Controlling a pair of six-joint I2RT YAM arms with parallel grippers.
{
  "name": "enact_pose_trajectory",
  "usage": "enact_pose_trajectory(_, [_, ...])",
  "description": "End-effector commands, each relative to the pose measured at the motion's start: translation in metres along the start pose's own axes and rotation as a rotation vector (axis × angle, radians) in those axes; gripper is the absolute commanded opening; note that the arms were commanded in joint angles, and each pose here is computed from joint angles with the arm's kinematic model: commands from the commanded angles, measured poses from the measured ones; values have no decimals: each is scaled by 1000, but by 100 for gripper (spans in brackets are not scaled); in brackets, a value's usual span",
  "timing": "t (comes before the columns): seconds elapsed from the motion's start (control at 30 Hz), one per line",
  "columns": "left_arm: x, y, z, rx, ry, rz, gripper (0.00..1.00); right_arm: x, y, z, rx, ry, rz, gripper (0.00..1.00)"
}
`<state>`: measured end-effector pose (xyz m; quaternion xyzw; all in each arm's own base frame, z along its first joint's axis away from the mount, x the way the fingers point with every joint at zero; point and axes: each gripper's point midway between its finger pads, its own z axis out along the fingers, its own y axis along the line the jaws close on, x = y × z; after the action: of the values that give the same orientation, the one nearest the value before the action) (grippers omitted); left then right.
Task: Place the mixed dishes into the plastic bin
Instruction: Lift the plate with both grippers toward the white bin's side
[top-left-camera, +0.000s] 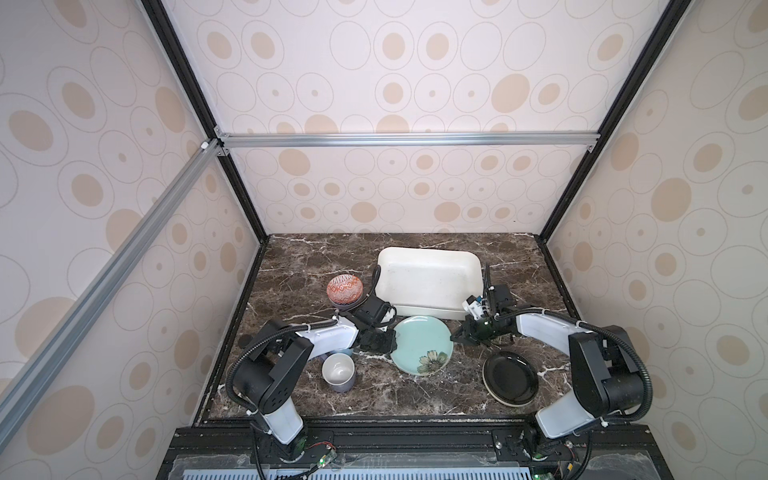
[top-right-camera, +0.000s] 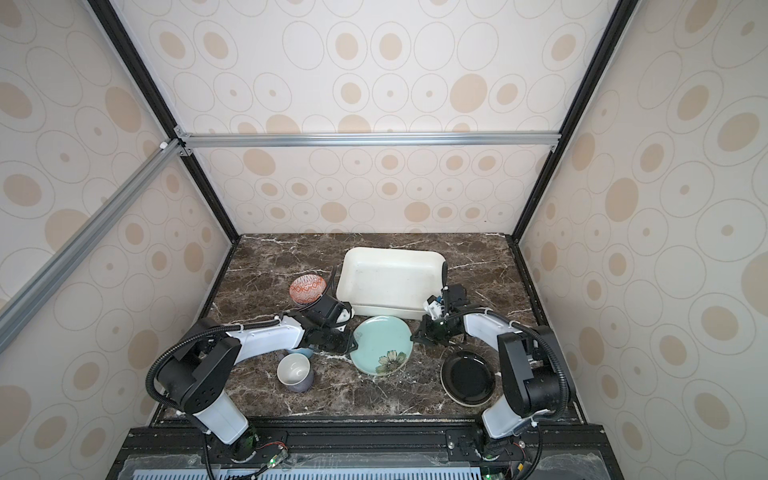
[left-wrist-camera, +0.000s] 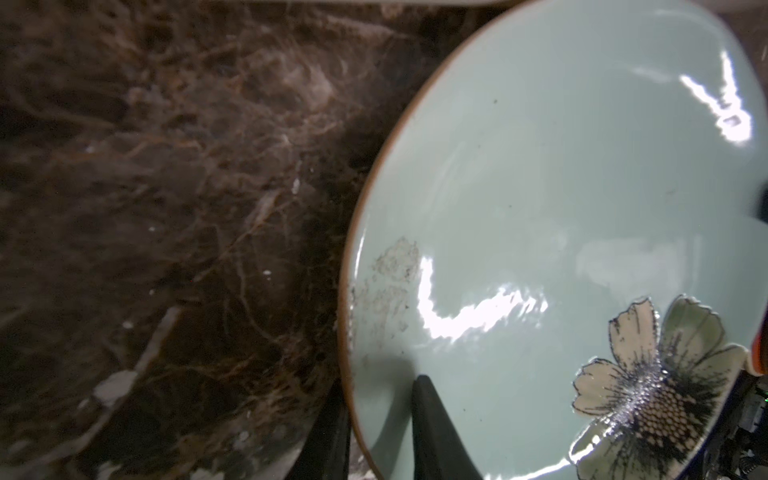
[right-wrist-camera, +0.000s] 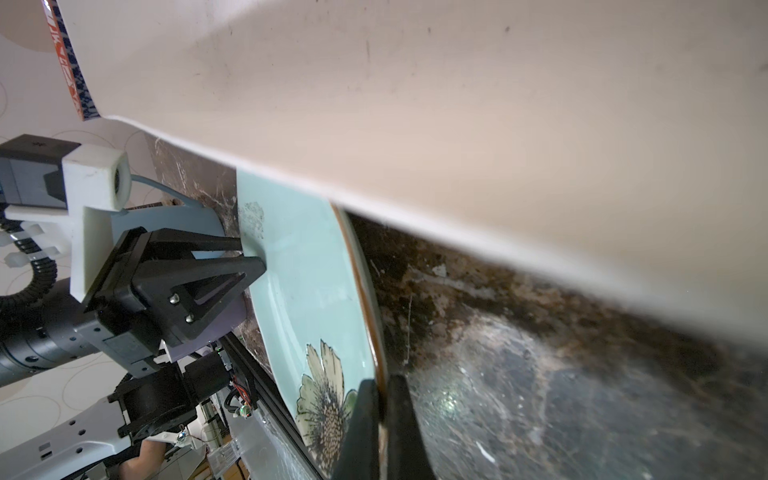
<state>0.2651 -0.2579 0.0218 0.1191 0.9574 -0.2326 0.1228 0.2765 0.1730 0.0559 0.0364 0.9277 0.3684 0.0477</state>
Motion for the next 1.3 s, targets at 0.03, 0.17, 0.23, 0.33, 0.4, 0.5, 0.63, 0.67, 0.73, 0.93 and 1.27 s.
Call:
enact_pose_trajectory(0.03, [10,-15,17,70,50,32,23,19,-8,13,-8,80,85,5])
enact_pose_trajectory(0.17, [12,-14,20,71,56,32,20,19,-13,17,2,86,101,11])
enact_pose_trajectory(0.23, [14,-12,21,65,62,32,17,19,-15,18,7,84,104,16])
enact_pose_trajectory(0.33, [18,-10,25,65,73,29,13,20,-17,18,19,82,107,21])
enact_pose_trajectory(0.4, [21,-9,28,69,82,23,10,21,-20,19,30,83,111,24])
enact_pose_trajectory(0.5, [23,-9,30,74,88,21,9,23,-24,20,40,86,120,27])
enact_pose_trajectory(0.63, [26,-6,32,68,92,18,7,25,-29,19,69,78,128,29])
enact_pose_trajectory(0.67, [27,-5,32,66,95,16,7,26,-31,18,77,76,127,29])
enact_pose_trajectory(0.73, [30,-3,33,61,100,11,6,28,-32,18,86,77,132,30])
enact_pose_trajectory(0.93, [34,-1,37,65,107,3,3,31,-32,21,65,84,142,33])
enact_pose_trajectory(1.27, [34,-7,40,81,112,15,2,30,-12,19,-38,83,123,7])
